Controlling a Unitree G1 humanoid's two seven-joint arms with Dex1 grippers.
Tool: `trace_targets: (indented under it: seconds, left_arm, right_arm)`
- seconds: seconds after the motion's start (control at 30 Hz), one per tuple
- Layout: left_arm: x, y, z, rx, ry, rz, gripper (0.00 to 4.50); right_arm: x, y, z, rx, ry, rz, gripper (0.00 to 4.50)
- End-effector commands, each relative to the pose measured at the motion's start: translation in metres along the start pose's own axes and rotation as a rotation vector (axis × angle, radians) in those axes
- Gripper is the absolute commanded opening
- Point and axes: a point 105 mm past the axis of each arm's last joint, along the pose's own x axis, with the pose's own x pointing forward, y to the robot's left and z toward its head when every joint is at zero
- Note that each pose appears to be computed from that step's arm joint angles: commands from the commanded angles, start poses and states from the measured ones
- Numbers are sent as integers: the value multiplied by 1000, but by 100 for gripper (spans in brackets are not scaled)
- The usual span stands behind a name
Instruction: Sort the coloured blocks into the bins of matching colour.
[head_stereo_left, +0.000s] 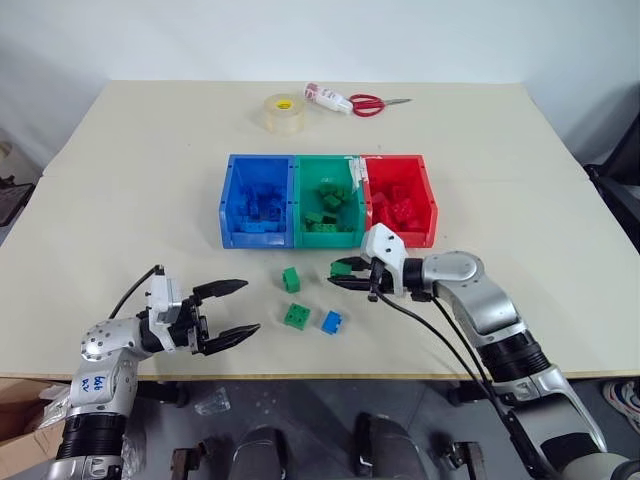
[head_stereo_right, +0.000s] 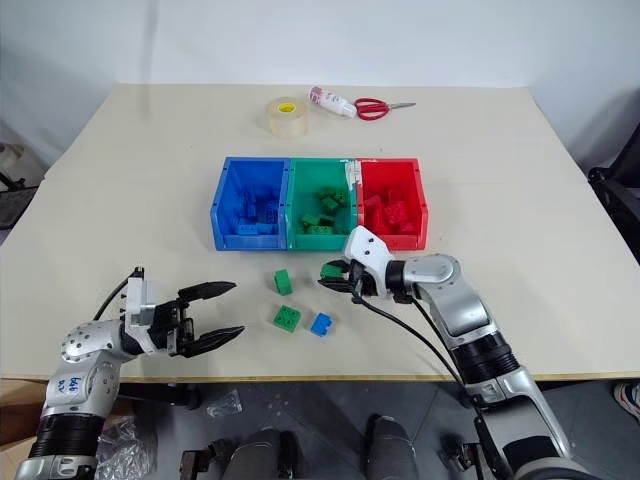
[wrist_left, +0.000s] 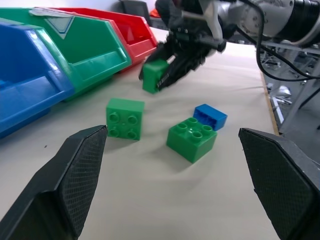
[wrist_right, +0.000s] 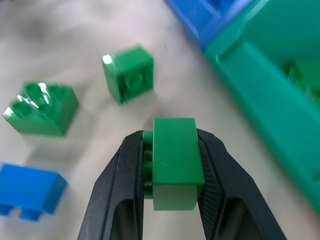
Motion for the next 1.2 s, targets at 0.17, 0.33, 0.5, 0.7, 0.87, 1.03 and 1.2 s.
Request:
trace_targets:
  seconds: [0.17, 0.33, 0.5, 0.7, 0.87, 1.03, 1.2]
  left_arm:
    - [-19, -5, -1, 65, 16, -86, 450]
    - [-21, 2, 4, 95, -28, -56, 450]
    - [-24, 4, 7, 107, -26, -55, 450]
    - [-22, 2, 11, 107, -33, -66, 450]
    - [-19, 2, 10, 89, -31, -92, 450]
    - [-20, 7, 10, 76, -24, -108, 450]
    - [-22, 12, 10, 75, -16, -108, 450]
  right_arm:
    - [-7, -39, 66, -79, -144, -117, 96]
    - [8, -70, 81, -102, -171, -211, 170]
    - [17, -83, 85, -119, -183, -256, 326]
    - [7, -79, 80, -129, -182, -228, 446]
    - [-20, -56, 63, -139, -151, -137, 446]
    - [-70, -23, 36, -101, -82, -54, 446]
    - [-124, 3, 0, -13, 98, -42, 446]
